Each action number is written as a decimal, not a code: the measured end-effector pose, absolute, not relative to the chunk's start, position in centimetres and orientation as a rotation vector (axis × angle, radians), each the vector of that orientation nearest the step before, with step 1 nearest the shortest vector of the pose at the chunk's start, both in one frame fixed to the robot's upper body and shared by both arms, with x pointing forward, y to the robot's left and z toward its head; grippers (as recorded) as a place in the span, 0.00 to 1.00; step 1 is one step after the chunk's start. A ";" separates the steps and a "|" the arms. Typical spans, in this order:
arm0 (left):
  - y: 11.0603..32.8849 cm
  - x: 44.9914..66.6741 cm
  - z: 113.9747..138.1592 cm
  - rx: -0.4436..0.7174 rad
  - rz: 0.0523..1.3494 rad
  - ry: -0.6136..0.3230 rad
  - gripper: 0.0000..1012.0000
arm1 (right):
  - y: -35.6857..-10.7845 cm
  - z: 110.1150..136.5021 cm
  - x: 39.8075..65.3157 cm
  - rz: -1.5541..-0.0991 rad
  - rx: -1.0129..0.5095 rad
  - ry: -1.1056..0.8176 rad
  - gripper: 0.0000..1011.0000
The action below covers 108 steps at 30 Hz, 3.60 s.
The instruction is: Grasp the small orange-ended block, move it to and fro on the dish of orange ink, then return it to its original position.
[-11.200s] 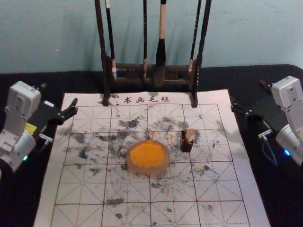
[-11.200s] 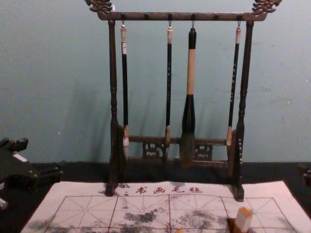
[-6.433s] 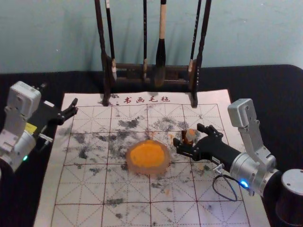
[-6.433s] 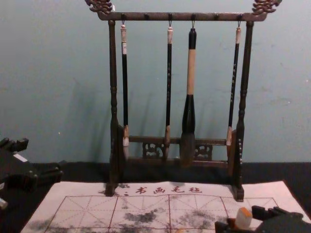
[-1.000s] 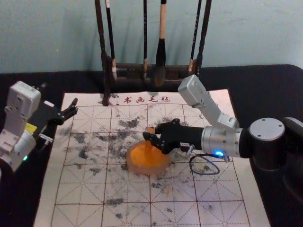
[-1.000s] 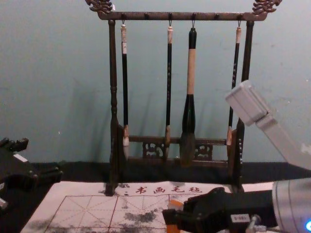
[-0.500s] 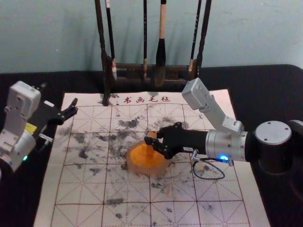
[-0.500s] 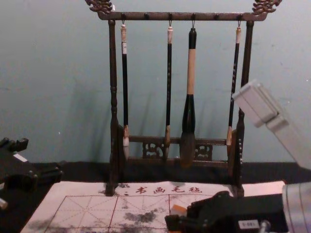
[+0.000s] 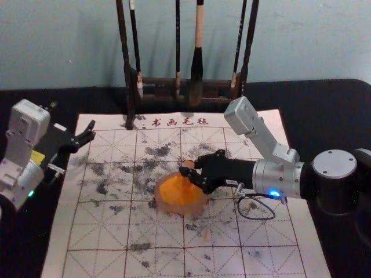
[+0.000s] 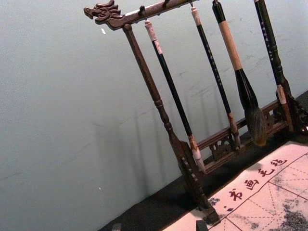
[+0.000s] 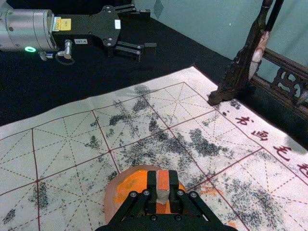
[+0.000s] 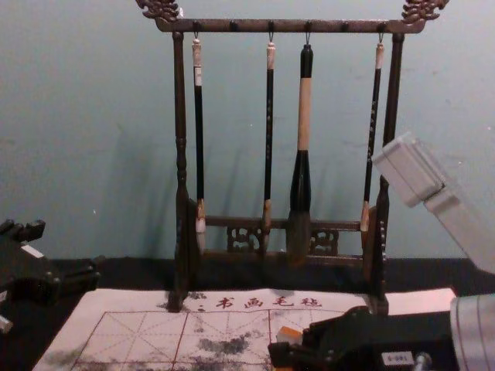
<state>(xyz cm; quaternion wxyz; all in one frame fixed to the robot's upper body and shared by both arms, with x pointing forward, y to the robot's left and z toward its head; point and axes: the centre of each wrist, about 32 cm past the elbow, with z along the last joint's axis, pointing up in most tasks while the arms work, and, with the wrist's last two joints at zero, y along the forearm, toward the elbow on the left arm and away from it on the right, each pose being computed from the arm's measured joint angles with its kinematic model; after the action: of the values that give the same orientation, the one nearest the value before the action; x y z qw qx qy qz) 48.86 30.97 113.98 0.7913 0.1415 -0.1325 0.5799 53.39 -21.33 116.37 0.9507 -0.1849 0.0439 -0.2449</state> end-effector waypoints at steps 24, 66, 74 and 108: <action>31.0 48.9 114.0 0.304 1.248 -0.285 0.99 | -21.8 116.5 52.8 -0.487 -0.378 0.091 0.11; 31.0 48.9 114.0 0.304 1.248 -0.285 0.99 | -20.0 115.8 54.0 -0.481 -0.356 0.099 0.11; 31.0 48.9 114.0 0.304 1.248 -0.285 0.99 | -20.7 116.0 53.8 -0.501 -0.364 0.096 0.11; 31.0 48.9 114.0 0.305 1.248 -0.285 0.99 | -22.2 116.7 51.3 -0.506 -0.369 0.098 0.11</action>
<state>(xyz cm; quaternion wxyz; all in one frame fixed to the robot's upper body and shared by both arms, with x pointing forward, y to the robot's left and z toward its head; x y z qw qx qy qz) 48.86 30.97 113.98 0.7913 0.1415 -0.1324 0.5799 51.31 -22.21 116.69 0.9502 -0.1815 0.0481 -0.2487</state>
